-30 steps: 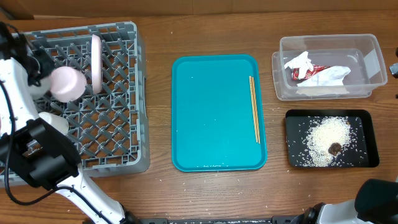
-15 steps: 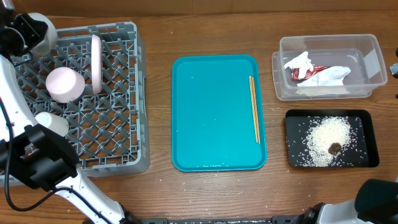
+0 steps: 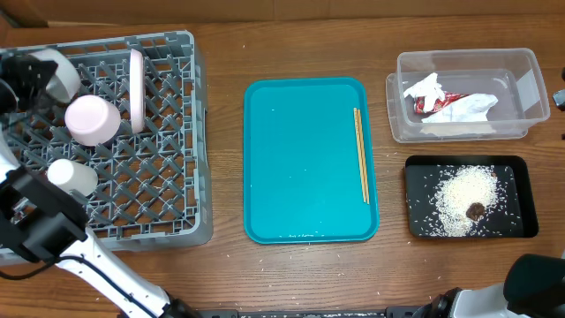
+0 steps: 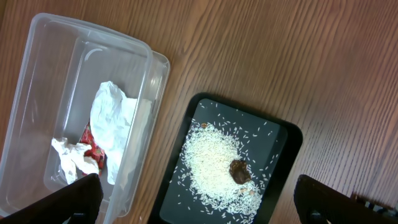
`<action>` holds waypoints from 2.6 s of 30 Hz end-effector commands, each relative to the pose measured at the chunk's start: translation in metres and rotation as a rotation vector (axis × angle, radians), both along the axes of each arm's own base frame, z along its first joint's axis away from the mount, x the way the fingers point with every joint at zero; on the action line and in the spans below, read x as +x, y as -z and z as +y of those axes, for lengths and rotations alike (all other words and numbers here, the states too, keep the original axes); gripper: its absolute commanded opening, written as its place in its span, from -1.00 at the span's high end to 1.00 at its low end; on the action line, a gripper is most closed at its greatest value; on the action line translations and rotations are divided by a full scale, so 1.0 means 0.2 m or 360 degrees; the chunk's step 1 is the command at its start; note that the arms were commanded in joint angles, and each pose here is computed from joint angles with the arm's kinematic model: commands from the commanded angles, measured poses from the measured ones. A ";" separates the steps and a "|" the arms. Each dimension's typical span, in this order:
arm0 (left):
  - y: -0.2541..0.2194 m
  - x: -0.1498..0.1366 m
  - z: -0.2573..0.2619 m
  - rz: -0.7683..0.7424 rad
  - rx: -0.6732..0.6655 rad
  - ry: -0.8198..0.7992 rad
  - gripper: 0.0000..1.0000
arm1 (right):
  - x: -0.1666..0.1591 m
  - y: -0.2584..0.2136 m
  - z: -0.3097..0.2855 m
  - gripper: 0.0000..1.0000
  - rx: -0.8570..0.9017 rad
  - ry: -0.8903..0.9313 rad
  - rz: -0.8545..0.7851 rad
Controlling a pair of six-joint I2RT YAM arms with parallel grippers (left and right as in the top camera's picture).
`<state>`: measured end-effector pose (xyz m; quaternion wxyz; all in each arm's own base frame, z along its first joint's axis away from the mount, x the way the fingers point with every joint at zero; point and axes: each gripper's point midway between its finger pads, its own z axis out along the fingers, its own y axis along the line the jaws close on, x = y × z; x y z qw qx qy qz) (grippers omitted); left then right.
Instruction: Sort waste into correct bins and load items into the dishwasher
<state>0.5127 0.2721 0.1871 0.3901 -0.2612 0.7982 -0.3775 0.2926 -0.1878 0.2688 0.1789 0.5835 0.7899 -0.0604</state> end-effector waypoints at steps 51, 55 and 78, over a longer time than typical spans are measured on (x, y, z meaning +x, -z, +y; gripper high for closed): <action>-0.01 -0.58 0.41 0.0321 -0.0168 -0.0420 0.92 | 0.01 -0.03 -0.01 -1.00 -0.0033 0.0003 -0.0024; -0.05 -0.45 0.33 0.0246 -0.0010 -0.0323 0.92 | 0.01 -0.03 -0.02 -1.00 -0.0033 0.0003 -0.0024; 0.19 -0.36 0.49 0.0999 0.1134 -0.0765 0.92 | 0.01 -0.03 -0.02 -0.99 -0.0033 0.0003 -0.0024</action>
